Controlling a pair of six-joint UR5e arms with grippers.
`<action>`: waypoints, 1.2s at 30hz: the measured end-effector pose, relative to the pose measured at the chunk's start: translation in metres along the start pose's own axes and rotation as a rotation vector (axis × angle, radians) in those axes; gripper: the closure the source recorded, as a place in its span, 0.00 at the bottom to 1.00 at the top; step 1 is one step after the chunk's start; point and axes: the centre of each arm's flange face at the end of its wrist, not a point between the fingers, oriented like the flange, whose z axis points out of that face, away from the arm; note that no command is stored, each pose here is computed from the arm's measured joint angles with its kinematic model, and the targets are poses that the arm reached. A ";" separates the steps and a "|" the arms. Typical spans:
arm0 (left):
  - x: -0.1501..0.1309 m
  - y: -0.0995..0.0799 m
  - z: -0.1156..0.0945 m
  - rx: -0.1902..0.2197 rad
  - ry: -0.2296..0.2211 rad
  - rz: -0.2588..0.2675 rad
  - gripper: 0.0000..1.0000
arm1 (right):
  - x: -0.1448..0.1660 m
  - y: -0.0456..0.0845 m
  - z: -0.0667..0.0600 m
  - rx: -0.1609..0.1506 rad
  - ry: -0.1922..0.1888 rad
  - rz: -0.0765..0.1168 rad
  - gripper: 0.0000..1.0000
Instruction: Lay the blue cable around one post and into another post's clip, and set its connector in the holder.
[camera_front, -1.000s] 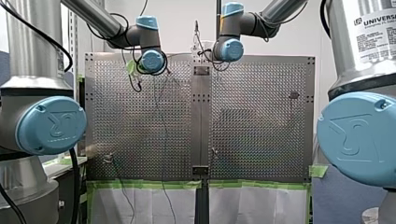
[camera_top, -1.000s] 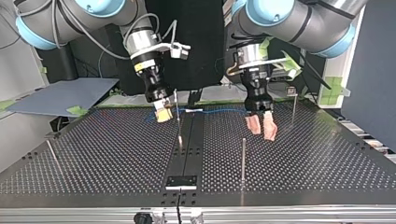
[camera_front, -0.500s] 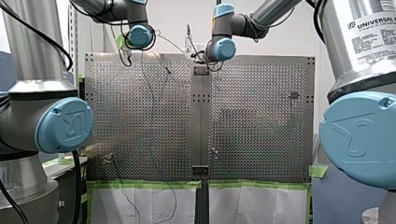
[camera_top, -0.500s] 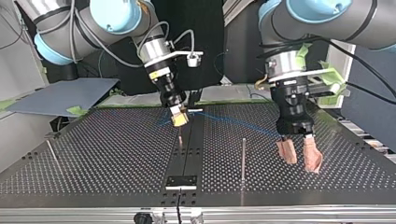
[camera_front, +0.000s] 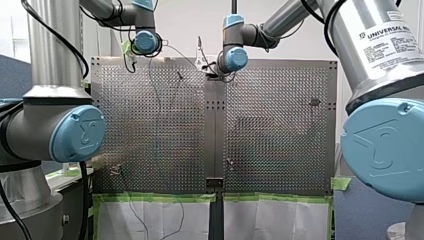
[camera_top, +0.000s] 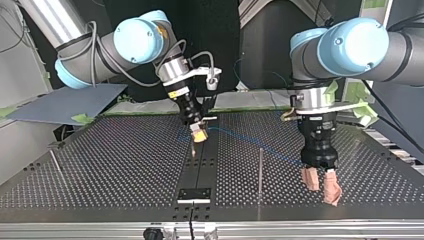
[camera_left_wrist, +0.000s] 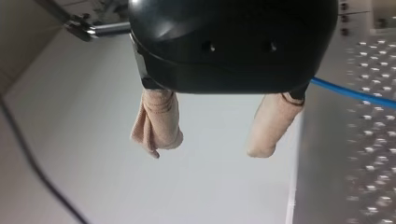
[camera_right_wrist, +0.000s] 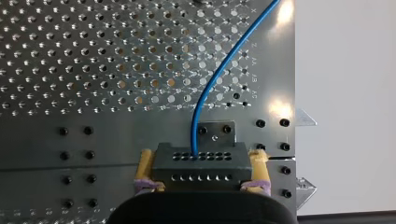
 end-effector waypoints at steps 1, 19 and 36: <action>0.004 0.000 0.001 0.003 0.012 0.004 0.00 | 0.002 0.001 0.002 -0.001 0.001 0.004 1.00; 0.062 0.018 0.012 0.009 0.232 0.058 0.00 | 0.055 0.028 0.032 -0.033 0.096 0.013 1.00; 0.075 0.024 0.026 0.081 0.361 0.039 0.00 | 0.093 0.033 0.060 -0.024 0.205 0.006 1.00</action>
